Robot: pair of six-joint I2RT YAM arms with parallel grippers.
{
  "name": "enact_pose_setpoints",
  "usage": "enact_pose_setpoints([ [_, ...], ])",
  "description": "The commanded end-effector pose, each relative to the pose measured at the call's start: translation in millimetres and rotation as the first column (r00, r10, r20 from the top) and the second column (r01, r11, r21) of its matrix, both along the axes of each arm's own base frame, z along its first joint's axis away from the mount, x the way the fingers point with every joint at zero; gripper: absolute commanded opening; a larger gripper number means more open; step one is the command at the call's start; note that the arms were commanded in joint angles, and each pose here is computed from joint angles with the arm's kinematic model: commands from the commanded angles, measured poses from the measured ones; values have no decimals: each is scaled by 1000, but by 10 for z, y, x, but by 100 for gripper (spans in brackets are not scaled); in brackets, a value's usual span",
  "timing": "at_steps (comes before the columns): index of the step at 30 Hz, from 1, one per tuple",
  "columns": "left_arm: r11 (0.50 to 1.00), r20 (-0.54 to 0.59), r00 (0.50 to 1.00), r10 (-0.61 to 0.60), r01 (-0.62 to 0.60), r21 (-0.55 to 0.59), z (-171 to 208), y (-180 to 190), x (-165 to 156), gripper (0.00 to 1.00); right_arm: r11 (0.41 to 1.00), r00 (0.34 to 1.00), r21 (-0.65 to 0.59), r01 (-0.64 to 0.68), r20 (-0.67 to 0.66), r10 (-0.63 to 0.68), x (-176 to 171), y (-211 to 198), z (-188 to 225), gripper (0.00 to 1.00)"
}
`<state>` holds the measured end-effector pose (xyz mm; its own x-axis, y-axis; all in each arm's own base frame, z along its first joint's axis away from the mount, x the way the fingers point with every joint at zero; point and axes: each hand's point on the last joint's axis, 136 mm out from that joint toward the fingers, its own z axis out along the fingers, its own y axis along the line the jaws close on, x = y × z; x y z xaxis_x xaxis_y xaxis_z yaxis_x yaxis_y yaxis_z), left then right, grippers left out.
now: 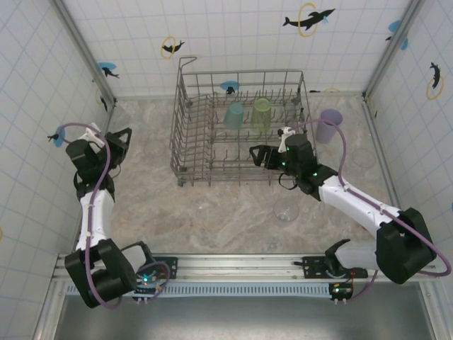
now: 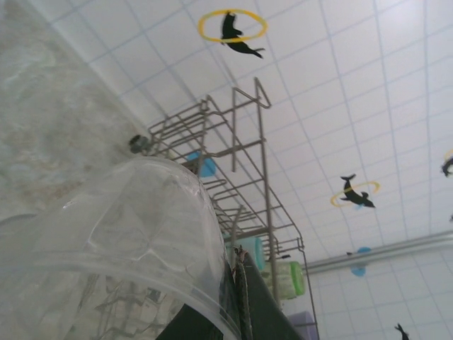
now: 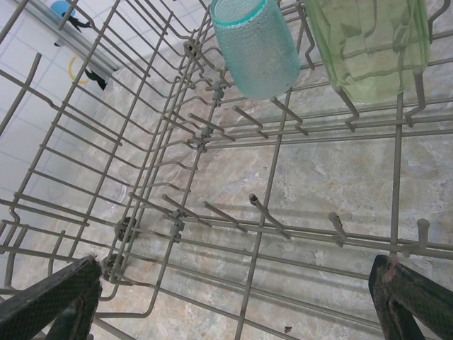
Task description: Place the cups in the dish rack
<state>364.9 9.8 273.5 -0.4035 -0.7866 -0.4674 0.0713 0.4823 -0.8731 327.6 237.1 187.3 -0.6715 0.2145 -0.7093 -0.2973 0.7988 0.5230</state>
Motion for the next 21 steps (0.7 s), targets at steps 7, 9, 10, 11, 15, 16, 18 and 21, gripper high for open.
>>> enact_pose_setpoints([
  [7, 994, 241, 965, -99, 105, -11, 638, -337, 37, 0, 1000, 999, -1, -21, 24, 21, 32, 93, 163, 100],
  [9, 991, 272, 954, -123, 131, -11, 726, -406, 19, 0, 1000, 999, 0, -24, 24, 24, 29, 97, 164, 100],
  [10, 990, 283, 950, -133, 142, -11, 767, -441, 11, 0, 1000, 999, 2, -26, 24, 26, 27, 101, 168, 100],
  [11, 988, 291, 945, -145, 155, -11, 794, -481, 5, 0, 1000, 999, 4, -30, 23, 30, 24, 110, 173, 100],
  [15, 975, 316, 925, -213, 224, 1, 896, -678, -18, 0, 999, 999, 23, -45, 21, 44, 16, 142, 193, 100],
  [16, 969, 323, 916, -237, 248, 7, 911, -748, -31, 0, 998, 999, 33, -50, 17, 49, 15, 151, 198, 100],
  [18, 959, 332, 903, -271, 283, 14, 933, -863, -50, 0, 997, 998, 48, -56, 5, 56, 8, 163, 191, 100],
  [21, 946, 343, 886, -312, 324, 21, 951, -1023, -67, 0, 992, 998, 107, -69, 12, 68, 44, 187, 254, 100],
])
